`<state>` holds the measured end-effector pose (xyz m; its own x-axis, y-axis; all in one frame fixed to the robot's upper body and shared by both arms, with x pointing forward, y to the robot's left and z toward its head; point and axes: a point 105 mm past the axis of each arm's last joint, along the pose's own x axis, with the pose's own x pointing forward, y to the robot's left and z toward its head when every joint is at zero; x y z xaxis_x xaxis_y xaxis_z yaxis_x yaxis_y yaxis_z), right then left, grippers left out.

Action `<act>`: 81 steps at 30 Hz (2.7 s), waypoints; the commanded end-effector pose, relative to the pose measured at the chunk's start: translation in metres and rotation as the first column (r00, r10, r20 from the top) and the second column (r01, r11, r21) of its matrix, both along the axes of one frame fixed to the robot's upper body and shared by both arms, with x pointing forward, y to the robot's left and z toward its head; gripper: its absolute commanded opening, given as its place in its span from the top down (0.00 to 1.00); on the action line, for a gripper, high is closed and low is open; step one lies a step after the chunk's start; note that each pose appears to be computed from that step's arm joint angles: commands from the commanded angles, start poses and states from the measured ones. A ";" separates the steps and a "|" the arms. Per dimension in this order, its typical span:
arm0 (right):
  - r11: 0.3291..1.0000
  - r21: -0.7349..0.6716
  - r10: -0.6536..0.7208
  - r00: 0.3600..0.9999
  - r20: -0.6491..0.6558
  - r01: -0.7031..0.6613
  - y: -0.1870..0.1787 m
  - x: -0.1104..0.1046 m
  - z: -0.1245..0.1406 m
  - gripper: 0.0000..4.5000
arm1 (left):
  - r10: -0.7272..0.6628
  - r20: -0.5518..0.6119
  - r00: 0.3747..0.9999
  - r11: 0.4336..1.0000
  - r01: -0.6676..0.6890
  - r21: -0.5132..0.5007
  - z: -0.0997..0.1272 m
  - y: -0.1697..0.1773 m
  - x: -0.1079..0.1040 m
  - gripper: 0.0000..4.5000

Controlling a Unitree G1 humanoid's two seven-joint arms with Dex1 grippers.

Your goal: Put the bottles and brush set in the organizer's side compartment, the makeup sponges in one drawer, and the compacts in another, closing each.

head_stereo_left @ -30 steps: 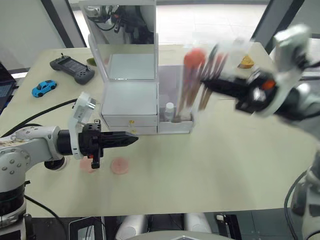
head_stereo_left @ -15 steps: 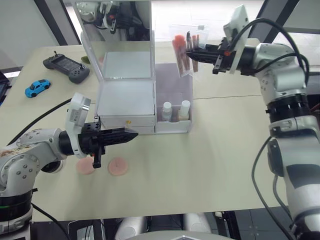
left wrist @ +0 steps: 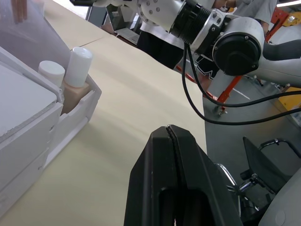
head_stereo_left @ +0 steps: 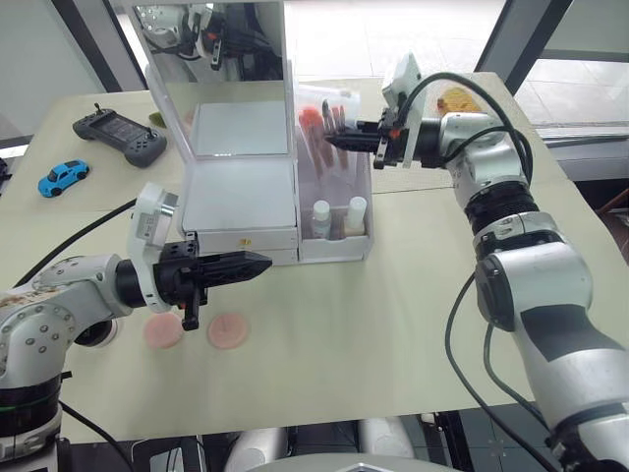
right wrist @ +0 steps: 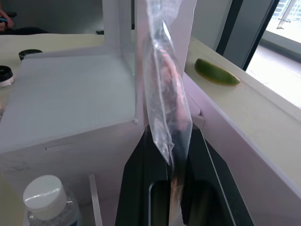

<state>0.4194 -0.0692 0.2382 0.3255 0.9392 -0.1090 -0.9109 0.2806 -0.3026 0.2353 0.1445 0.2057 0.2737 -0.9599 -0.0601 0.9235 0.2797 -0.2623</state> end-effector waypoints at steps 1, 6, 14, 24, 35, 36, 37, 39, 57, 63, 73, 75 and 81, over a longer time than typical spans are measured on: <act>1.000 0.027 0.006 0.999 0.042 -0.007 0.002 0.000 0.008 1.00 | -0.009 0.025 1.000 1.000 0.009 -0.004 0.009 0.000 -0.001 1.00; 0.999 0.033 0.015 1.000 -0.006 -0.014 0.000 -0.001 0.004 0.74 | -0.017 0.020 1.000 1.000 0.017 -0.001 0.008 -0.002 0.000 1.00; 0.995 0.093 -0.031 0.997 0.071 0.025 -0.029 -0.001 0.043 0.12 | -0.029 0.011 1.000 1.000 0.029 -0.006 0.007 -0.004 0.000 1.00; 0.994 0.010 -0.107 0.910 0.400 0.112 -0.041 -0.024 0.116 0.01 | -0.038 0.013 0.999 0.999 0.038 -0.018 0.010 -0.002 0.003 1.00; 0.892 -0.281 -0.126 0.792 0.597 0.354 0.001 0.003 0.073 0.66 | -0.046 0.031 0.998 0.999 0.046 -0.008 0.012 -0.002 0.011 1.00; 0.871 -0.315 -0.120 0.784 0.608 0.378 0.003 0.008 0.066 0.73 | -0.047 0.032 0.998 0.999 0.047 -0.007 0.011 -0.003 0.011 1.00; 0.854 -0.340 -0.113 0.779 0.617 0.394 0.003 0.013 0.060 0.81 | -0.048 0.033 0.998 0.999 0.048 -0.007 0.011 -0.003 0.011 1.00; 0.829 -0.373 -0.117 0.782 0.612 0.416 0.005 0.023 0.045 0.96 | -0.049 0.037 0.998 0.999 0.049 -0.008 0.012 -0.003 0.011 1.00; 0.724 -0.556 -0.166 0.885 0.435 0.409 0.026 0.041 -0.022 0.99 | -0.038 0.051 0.998 0.999 0.039 -0.004 0.010 -0.004 0.011 1.00; 0.844 -0.424 -0.130 0.892 0.433 0.328 0.033 0.030 0.029 0.99 | -0.027 0.059 0.998 0.999 0.029 -0.029 0.016 0.004 0.010 1.00; 0.987 -0.151 -0.010 0.951 0.308 0.060 -0.031 -0.044 0.099 0.95 | 0.147 0.067 0.987 0.989 -0.148 0.004 0.035 0.049 0.034 1.00; 0.990 -0.098 -0.070 0.967 0.245 0.097 -0.061 -0.058 0.090 0.85 | 0.243 0.095 0.965 0.969 -0.246 0.013 0.043 0.071 0.047 0.96; 0.925 0.054 -0.380 0.920 0.100 0.376 -0.157 -0.096 0.061 0.42 | 0.459 0.240 0.855 0.873 -0.484 0.055 0.066 0.140 0.070 0.59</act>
